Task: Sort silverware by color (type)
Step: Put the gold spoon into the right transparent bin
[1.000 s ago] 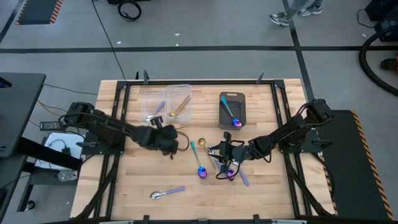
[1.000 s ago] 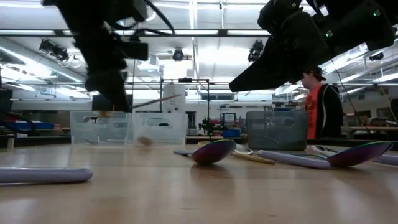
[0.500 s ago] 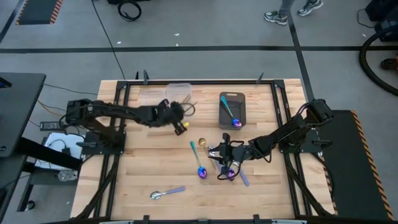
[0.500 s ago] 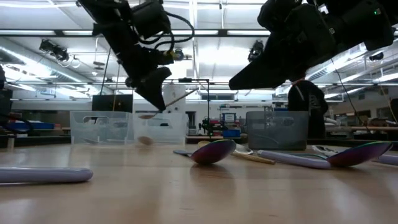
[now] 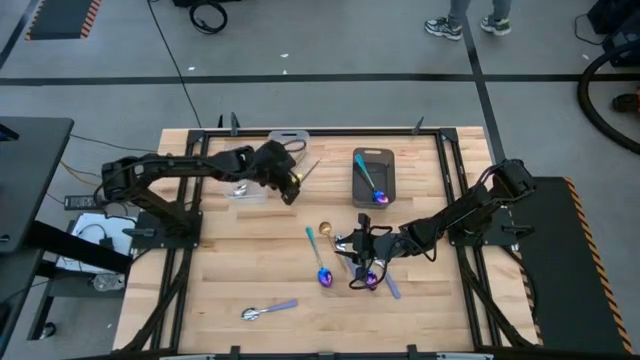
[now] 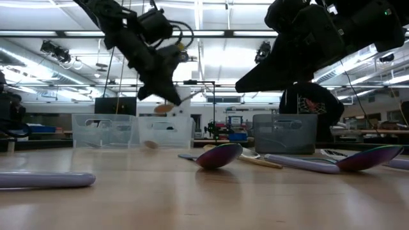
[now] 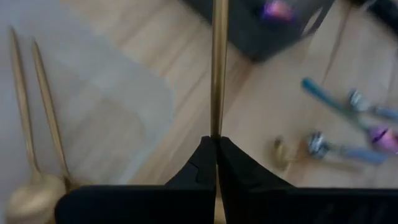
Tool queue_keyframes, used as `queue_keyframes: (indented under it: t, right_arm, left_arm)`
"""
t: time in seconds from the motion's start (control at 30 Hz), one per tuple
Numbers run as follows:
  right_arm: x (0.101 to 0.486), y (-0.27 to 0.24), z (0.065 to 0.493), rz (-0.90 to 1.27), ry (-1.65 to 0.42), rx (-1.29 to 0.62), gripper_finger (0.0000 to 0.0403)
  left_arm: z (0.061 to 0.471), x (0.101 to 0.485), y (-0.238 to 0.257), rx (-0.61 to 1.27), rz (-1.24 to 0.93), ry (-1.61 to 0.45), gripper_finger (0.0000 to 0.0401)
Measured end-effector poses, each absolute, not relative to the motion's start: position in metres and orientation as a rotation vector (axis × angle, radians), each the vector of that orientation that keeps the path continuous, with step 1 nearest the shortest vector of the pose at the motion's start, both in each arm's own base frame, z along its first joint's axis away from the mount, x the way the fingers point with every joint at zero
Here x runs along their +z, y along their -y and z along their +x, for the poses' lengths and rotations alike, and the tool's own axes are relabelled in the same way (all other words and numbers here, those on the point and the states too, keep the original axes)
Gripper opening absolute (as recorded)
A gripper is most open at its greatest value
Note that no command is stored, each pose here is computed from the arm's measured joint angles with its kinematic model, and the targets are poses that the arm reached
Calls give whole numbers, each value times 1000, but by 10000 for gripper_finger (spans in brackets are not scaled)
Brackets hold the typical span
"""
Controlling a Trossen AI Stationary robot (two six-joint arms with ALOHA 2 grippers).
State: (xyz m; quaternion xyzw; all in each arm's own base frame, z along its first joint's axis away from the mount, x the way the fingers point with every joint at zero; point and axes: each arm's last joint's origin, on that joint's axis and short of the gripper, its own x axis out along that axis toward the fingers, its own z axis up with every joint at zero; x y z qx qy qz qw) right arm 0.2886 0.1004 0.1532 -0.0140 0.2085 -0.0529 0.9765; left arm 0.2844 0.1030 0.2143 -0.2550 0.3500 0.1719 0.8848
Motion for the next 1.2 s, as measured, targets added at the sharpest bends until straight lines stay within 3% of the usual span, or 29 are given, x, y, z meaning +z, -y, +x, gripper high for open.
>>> queue_keyframes:
  t: [0.27, 0.73, 1.2]
  right_arm:
    - [153, -100, 289, -10, -417, -112, 134]
    - [154, -100, 289, -24, -414, -109, 134]
    - [154, -100, 289, -25, -412, -111, 134]
  left_arm:
    - [276, 252, -123, 427, -521, -612, 6]
    - [247, 227, -169, 617, -619, -760, 6]
    - [264, 186, -174, 656, -714, -864, 13]
